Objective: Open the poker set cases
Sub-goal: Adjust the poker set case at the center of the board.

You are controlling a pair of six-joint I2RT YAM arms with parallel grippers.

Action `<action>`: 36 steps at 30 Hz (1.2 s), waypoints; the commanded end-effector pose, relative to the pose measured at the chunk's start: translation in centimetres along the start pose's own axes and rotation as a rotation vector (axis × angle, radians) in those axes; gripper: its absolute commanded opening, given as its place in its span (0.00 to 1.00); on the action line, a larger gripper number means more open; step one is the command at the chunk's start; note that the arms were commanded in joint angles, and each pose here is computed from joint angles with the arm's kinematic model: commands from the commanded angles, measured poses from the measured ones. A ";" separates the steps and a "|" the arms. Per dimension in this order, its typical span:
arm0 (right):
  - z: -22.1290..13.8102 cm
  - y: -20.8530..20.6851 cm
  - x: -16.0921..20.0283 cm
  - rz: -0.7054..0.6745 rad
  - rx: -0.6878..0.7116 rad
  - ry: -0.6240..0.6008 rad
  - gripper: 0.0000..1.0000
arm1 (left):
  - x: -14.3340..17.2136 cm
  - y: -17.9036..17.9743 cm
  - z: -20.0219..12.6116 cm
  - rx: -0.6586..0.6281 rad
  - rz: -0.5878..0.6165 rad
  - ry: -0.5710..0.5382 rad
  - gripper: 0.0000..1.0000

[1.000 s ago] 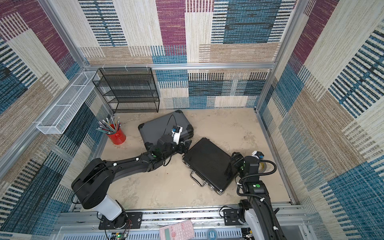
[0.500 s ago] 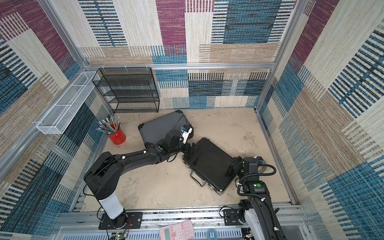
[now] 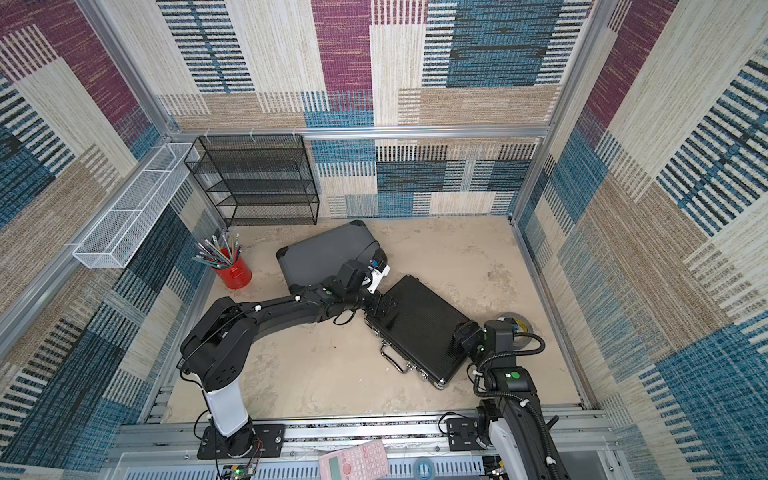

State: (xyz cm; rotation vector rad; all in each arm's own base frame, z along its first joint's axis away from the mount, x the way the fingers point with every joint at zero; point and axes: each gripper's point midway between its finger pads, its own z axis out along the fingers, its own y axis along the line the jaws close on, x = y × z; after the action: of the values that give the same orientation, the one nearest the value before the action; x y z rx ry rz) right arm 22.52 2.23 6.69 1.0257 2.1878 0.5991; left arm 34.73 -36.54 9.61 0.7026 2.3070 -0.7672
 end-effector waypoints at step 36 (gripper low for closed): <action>1.7 12.1 -2.9 -0.211 -0.404 -0.003 0.82 | 1.4 -1.6 3.5 0.135 -0.322 0.096 0.46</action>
State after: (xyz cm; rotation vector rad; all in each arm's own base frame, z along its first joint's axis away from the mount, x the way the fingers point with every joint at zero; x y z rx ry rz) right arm 27.48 2.39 6.78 0.8972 2.2109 0.5285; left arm 37.84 -37.12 7.79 0.3769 2.4162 -0.8716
